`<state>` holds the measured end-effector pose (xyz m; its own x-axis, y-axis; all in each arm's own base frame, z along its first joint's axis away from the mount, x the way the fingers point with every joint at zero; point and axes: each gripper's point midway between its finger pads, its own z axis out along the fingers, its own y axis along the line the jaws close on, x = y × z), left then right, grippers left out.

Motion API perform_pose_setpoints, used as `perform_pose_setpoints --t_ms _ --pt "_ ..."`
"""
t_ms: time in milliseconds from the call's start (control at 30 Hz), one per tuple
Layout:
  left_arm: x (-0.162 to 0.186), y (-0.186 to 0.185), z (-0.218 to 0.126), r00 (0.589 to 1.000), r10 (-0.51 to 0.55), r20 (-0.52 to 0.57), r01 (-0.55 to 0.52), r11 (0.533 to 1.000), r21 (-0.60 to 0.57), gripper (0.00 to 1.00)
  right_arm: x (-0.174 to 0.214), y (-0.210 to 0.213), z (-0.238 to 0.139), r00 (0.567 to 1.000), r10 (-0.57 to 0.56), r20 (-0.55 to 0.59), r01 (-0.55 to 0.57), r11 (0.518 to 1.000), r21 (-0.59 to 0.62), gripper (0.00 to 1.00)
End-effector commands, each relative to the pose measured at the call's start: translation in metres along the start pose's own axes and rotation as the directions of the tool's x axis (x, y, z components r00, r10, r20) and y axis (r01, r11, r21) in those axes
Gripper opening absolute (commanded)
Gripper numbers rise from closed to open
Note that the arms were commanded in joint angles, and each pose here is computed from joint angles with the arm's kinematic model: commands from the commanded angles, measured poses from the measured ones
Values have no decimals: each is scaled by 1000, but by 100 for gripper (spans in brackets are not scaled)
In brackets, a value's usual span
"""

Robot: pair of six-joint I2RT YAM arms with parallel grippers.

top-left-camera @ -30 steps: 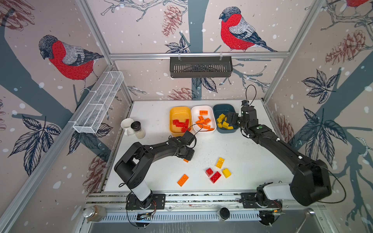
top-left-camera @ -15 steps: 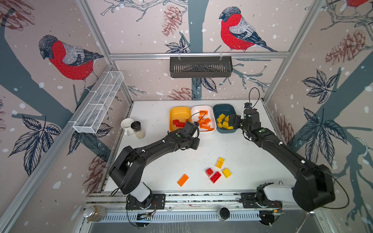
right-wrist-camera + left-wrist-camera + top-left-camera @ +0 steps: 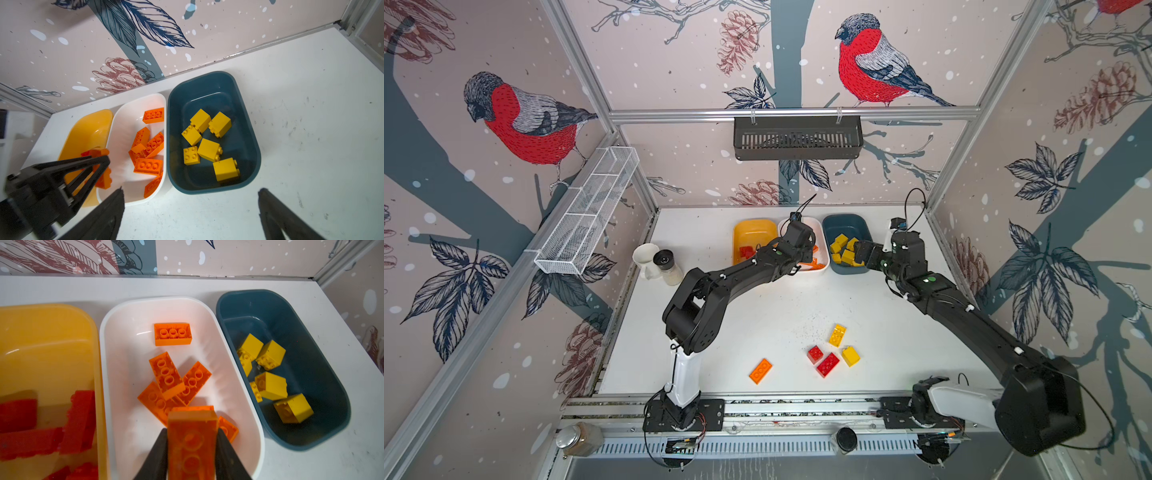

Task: Sort the legos into containers by color
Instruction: 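Carry the orange brick with the left gripper and drop it into the white tub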

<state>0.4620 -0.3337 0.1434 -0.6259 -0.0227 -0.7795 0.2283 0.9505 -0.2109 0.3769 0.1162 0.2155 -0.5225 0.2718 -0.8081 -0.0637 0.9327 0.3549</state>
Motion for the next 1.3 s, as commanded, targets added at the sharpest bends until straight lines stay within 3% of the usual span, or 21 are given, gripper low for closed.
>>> perform_pose_setpoints --t_ms 0,233,367,433,533,667,833,967,1100,1267 --pt "-23 8 10 996 -28 81 34 996 -79 30 2 9 -3 1000 29 1 -29 998 -48 99" --pt "-38 15 22 995 -25 94 37 991 -128 43 14 12 0 999 20 -36 -22 998 -57 99" --pt "-39 9 16 998 -10 64 17 994 -104 76 16 17 1 999 11 -42 -14 997 -69 100" --pt "-41 2 5 998 -6 55 9 998 -57 85 21 21 2 999 2 -52 -6 997 -78 100" --pt "-40 -8 -15 999 22 38 -23 999 27 89 28 30 5 997 -19 -70 12 995 -95 99" --pt "-23 -2 -44 999 44 2 -44 998 49 92 35 39 7 996 -49 -81 42 995 -89 99" --pt "26 7 -86 985 145 -94 -141 989 46 97 36 37 7 997 -35 -67 32 998 -54 100" --pt "89 -2 -122 937 270 -221 -246 960 131 97 35 26 5 999 -1 -44 1 1000 -13 99" --pt "164 -30 -163 845 411 -341 -314 899 306 96 29 10 -3 999 47 1 -47 999 17 99" --pt "236 -64 -203 736 547 -399 -320 800 508 93 27 -8 -11 997 72 26 -73 996 49 100"
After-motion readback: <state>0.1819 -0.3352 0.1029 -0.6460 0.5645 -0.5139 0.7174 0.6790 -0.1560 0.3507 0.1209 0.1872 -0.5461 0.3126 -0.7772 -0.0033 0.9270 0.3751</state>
